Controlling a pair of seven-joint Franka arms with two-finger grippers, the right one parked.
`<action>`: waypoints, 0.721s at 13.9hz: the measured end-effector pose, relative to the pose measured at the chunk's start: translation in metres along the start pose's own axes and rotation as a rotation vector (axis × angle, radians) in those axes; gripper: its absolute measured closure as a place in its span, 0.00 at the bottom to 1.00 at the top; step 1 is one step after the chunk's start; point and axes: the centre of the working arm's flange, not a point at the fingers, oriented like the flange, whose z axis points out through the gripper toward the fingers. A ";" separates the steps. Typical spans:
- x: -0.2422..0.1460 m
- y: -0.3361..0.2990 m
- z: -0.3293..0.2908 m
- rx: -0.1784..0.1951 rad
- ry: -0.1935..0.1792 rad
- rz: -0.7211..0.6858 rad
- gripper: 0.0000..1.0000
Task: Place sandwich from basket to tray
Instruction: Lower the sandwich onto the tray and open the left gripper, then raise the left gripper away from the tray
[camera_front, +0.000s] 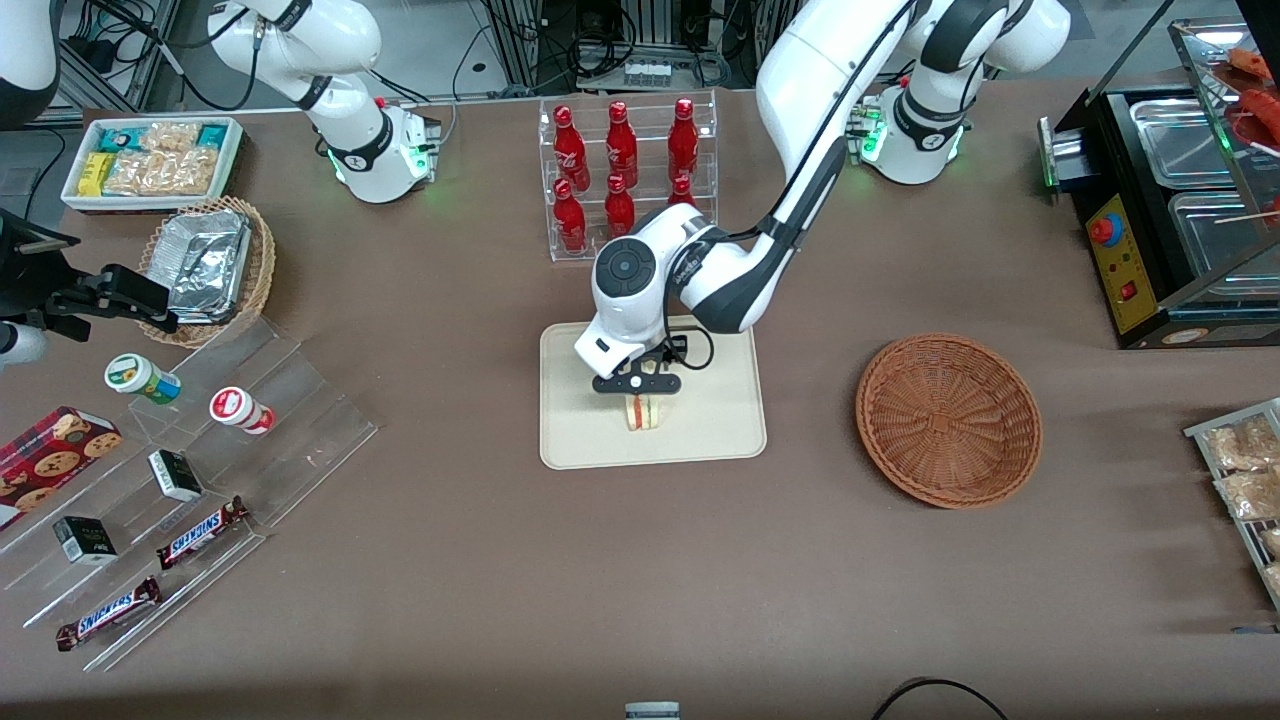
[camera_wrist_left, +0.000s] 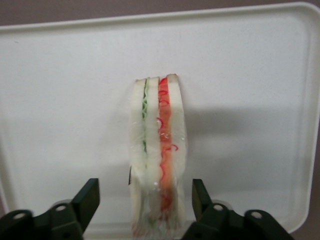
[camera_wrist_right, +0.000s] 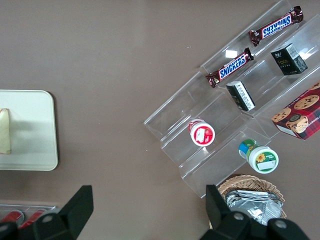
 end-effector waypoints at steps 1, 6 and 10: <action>0.004 -0.004 -0.024 -0.002 0.011 -0.015 0.01; 0.025 -0.088 -0.172 0.032 0.036 -0.152 0.00; 0.035 -0.191 -0.264 0.058 0.023 -0.269 0.00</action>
